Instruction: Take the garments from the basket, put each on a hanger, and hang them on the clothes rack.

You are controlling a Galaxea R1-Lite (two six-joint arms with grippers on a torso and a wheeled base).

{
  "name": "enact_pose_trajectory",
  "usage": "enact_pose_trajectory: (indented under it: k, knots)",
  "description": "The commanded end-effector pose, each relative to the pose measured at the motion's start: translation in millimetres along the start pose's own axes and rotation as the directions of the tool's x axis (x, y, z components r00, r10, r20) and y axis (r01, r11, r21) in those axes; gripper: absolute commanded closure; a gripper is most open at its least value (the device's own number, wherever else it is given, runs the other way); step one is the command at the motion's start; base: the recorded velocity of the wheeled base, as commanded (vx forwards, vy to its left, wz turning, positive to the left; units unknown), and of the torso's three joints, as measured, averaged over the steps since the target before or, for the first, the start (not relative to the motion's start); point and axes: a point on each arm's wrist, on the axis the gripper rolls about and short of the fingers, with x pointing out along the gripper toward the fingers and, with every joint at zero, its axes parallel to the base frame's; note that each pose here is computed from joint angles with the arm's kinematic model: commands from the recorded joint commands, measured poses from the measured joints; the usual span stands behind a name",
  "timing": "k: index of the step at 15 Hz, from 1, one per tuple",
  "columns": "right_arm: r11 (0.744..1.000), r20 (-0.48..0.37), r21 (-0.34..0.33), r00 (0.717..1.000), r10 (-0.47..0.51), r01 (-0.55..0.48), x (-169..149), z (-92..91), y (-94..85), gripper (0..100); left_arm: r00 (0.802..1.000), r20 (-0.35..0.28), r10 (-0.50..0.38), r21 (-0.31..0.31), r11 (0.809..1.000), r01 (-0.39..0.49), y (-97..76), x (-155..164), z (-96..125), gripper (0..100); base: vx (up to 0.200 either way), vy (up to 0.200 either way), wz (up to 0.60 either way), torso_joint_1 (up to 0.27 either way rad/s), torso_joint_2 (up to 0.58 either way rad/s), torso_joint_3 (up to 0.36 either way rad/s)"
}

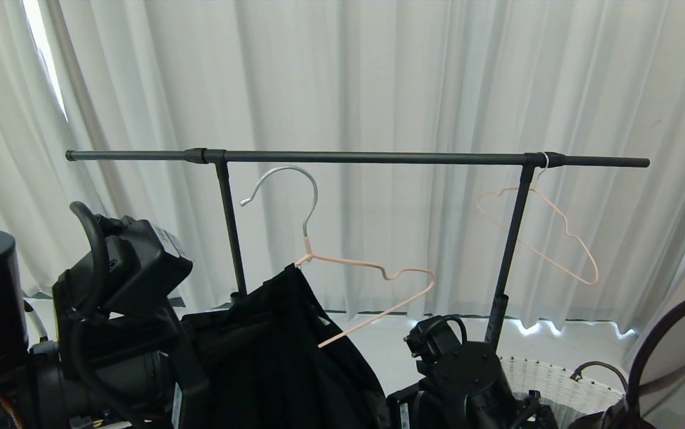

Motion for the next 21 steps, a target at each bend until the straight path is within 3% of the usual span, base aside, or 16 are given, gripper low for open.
enact_pose_trajectory:
  k: [1, 3, 5, 8, 10, 12, 16, 19, 21]
  knots:
    - [1.000, -0.015, -0.023, 1.000, -0.019, 0.018, -1.8, -3.6, -6.0, 0, 1.000, 0.000, 0.001, -0.001, 1.000, -0.001, 0.2, 0.3, 0.1, 100, 0.000, 0.000, 0.00, 0.000, 0.00, 0.000]
    - [0.995, -0.030, -0.066, 0.996, -0.078, 0.076, -2.1, -6.2, -21.6, 0, 1.000, -0.005, 0.007, 0.002, 1.000, -0.007, 0.9, -0.4, -1.6, 100, 0.000, 0.000, 0.00, 0.000, 0.00, 0.000]
    - [0.977, -0.001, -0.088, 0.981, -0.195, 0.194, 1.6, 2.7, -47.2, 0, 0.999, -0.032, 0.020, -0.003, 1.000, -0.020, 2.3, -0.3, -9.5, 100, 0.000, 0.000, 0.00, 0.000, 0.00, 0.000]
    - [0.946, 0.063, -0.070, 0.947, -0.314, 0.318, -1.3, 29.4, -87.6, 0, 0.998, -0.041, 0.041, -0.012, 0.999, -0.042, 5.3, -2.5, -13.5, 100, 0.000, 0.000, 0.00, 0.000, 0.00, 0.000]
    - [0.944, 0.117, -0.042, 0.940, -0.321, 0.327, -10.9, 50.2, -103.6, 0, 0.997, -0.062, 0.034, -0.009, 0.999, -0.035, 2.6, -3.4, -22.5, 100, 0.000, 0.000, 0.00, 0.000, 0.00, 0.000]
    - [0.968, 0.179, -0.031, 0.954, -0.239, 0.248, -30.0, 70.7, -104.0, 0, 0.996, -0.080, 0.030, -0.004, 1.000, -0.030, 1.3, -0.8, -29.7, 100, 0.000, 0.000, 0.00, 0.000, 0.00, 0.000]
    - [0.981, 0.228, -0.042, 0.958, -0.175, 0.190, -63.6, 95.3, -101.6, 0, 0.995, -0.097, 0.007, -0.002, 1.000, -0.008, -1.1, 3.6, -32.5, 100, 0.000, 0.000, 0.00, 0.000, 0.00, 0.000]
    - [0.973, 0.235, -0.043, 0.949, -0.211, 0.227, -65.9, 106.5, -111.1, 0, 0.997, -0.076, -0.006, 0.008, 1.000, 0.006, -4.1, 2.5, -29.9, 100, 0.000, 0.000, 0.00, 0.000, 0.00, 0.000]
    - [0.961, 0.219, -0.049, 0.942, -0.255, 0.272, -62.7, 105.1, -124.0, 0, 1.000, -0.027, 0.005, 0.016, 1.000, -0.004, -3.2, 1.0, -24.8, 100, 0.000, 0.000, 0.00, 0.000, 0.00, 0.000]
